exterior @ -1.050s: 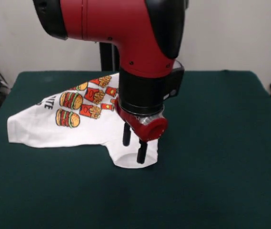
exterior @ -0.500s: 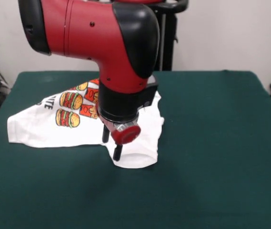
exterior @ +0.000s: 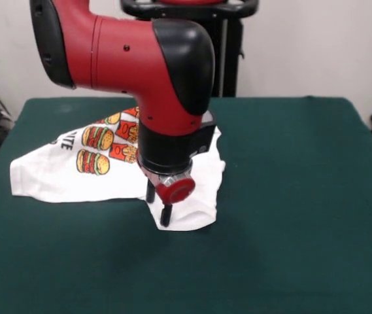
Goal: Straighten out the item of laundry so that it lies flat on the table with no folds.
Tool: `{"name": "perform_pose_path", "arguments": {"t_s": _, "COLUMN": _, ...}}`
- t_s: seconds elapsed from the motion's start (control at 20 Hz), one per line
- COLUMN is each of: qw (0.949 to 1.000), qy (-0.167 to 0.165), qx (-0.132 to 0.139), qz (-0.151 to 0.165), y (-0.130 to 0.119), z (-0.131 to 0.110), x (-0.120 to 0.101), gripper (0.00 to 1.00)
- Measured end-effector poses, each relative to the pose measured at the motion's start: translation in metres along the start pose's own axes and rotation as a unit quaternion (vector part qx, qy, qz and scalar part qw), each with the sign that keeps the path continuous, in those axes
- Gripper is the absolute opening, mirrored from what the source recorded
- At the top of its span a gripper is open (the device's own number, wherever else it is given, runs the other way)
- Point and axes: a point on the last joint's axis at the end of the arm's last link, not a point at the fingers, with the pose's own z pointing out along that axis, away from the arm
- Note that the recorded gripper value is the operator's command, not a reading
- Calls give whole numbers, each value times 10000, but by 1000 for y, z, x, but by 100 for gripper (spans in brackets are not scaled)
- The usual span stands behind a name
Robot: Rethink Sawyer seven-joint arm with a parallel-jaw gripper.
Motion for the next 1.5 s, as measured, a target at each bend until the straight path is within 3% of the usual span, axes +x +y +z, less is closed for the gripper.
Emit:
{"name": "perform_pose_path", "arguments": {"t_s": 0.75, "qw": 9991, "qy": 363, "qx": 33, "qz": 234, "y": -21, "z": -21, "x": 17, "gripper": 100}}
{"name": "perform_pose_path", "arguments": {"t_s": 0.8, "qw": 9989, "qy": 395, "qx": 23, "qz": 255, "y": -22, "z": -22, "x": 18, "gripper": 0}}
{"name": "perform_pose_path", "arguments": {"t_s": 1.5, "qw": 9984, "qy": 233, "qx": -423, "qz": 278, "y": -13, "z": -22, "x": 14, "gripper": 0}}
